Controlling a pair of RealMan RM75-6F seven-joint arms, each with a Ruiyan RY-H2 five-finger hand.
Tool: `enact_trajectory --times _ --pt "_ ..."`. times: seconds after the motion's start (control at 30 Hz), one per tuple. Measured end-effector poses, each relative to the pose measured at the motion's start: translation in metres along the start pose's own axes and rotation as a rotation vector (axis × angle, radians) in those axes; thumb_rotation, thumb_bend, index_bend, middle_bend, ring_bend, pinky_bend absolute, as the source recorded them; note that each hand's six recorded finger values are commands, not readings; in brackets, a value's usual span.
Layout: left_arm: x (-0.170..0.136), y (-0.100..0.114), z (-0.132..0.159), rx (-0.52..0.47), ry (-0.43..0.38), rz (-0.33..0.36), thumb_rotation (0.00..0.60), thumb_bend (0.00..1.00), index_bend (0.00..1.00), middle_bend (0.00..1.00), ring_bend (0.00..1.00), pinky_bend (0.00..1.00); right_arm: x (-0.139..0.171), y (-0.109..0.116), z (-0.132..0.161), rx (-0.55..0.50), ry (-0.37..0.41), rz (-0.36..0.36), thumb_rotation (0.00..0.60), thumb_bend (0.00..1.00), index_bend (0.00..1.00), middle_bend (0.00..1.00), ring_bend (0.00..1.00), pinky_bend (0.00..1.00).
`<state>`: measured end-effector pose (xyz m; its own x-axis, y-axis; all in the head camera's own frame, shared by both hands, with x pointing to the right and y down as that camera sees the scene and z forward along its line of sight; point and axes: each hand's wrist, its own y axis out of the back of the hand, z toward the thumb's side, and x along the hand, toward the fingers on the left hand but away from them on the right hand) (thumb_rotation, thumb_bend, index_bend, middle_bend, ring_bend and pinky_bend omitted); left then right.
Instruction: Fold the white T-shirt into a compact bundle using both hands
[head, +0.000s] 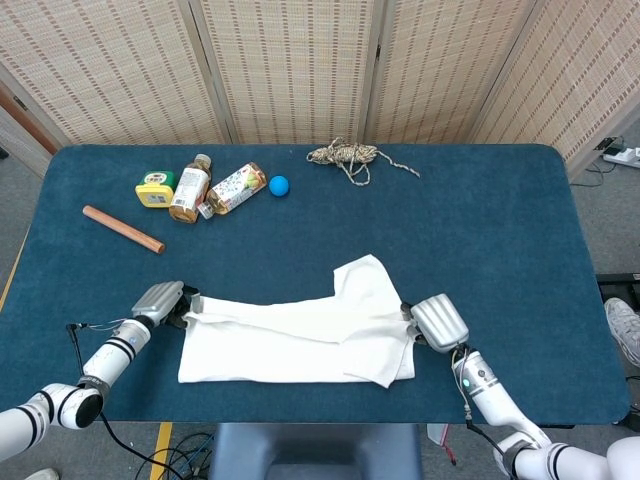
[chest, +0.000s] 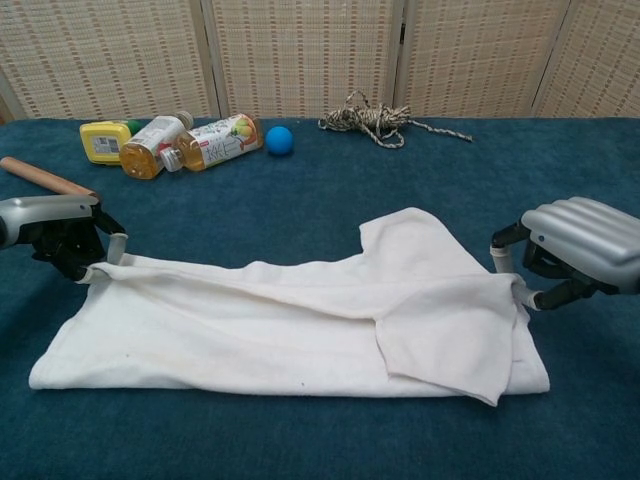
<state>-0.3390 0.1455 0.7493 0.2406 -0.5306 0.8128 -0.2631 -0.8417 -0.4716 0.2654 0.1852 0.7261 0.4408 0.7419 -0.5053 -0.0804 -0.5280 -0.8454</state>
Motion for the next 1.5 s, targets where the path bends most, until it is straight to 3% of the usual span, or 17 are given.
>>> enact_trajectory --times 0.3,0.63,0.93,1.0,1.17,1.33,1.5 --pt "0.003 0.002 -0.004 -0.005 0.015 0.015 0.6 0.54 0.51 0.96 0.88 0.95 -0.002 0.0 -0.001 -0.001 -0.004 -0.001 0.6 0.6 0.81 1.0 0.99 1.0" --pt "0.004 0.005 -0.009 -0.01 0.04 0.038 0.6 0.53 0.18 0.95 0.88 0.95 -0.003 0.003 -0.003 -0.005 -0.011 -0.009 0.6 0.6 0.81 1.0 0.99 1.0" --pt "-0.004 0.021 -0.017 -0.036 0.067 0.086 0.6 0.51 0.05 0.94 0.88 0.95 -0.008 0.002 -0.004 0.001 -0.023 -0.005 0.6 0.6 0.8 1.0 0.99 1.0" --pt "-0.008 0.024 -0.017 -0.04 0.067 0.099 0.6 0.51 0.04 0.94 0.88 0.95 -0.008 0.002 -0.005 0.008 -0.03 0.001 0.6 0.6 0.72 0.99 0.99 1.0" --pt "-0.02 0.032 -0.018 -0.054 0.064 0.133 0.6 0.51 0.03 0.94 0.88 0.95 -0.01 0.001 -0.006 0.006 -0.055 0.019 0.6 0.45 0.31 0.96 0.97 1.0" --pt "-0.031 0.038 -0.019 -0.052 0.063 0.15 0.6 0.51 0.03 0.94 0.88 0.95 -0.012 0.003 -0.005 -0.005 -0.069 0.031 0.6 0.31 0.12 0.94 0.96 1.0" --pt "-0.037 0.041 -0.018 -0.056 0.061 0.156 0.6 0.51 0.03 0.94 0.88 0.95 -0.011 0.008 -0.004 -0.015 -0.068 0.033 0.6 0.23 0.06 0.93 0.95 1.0"
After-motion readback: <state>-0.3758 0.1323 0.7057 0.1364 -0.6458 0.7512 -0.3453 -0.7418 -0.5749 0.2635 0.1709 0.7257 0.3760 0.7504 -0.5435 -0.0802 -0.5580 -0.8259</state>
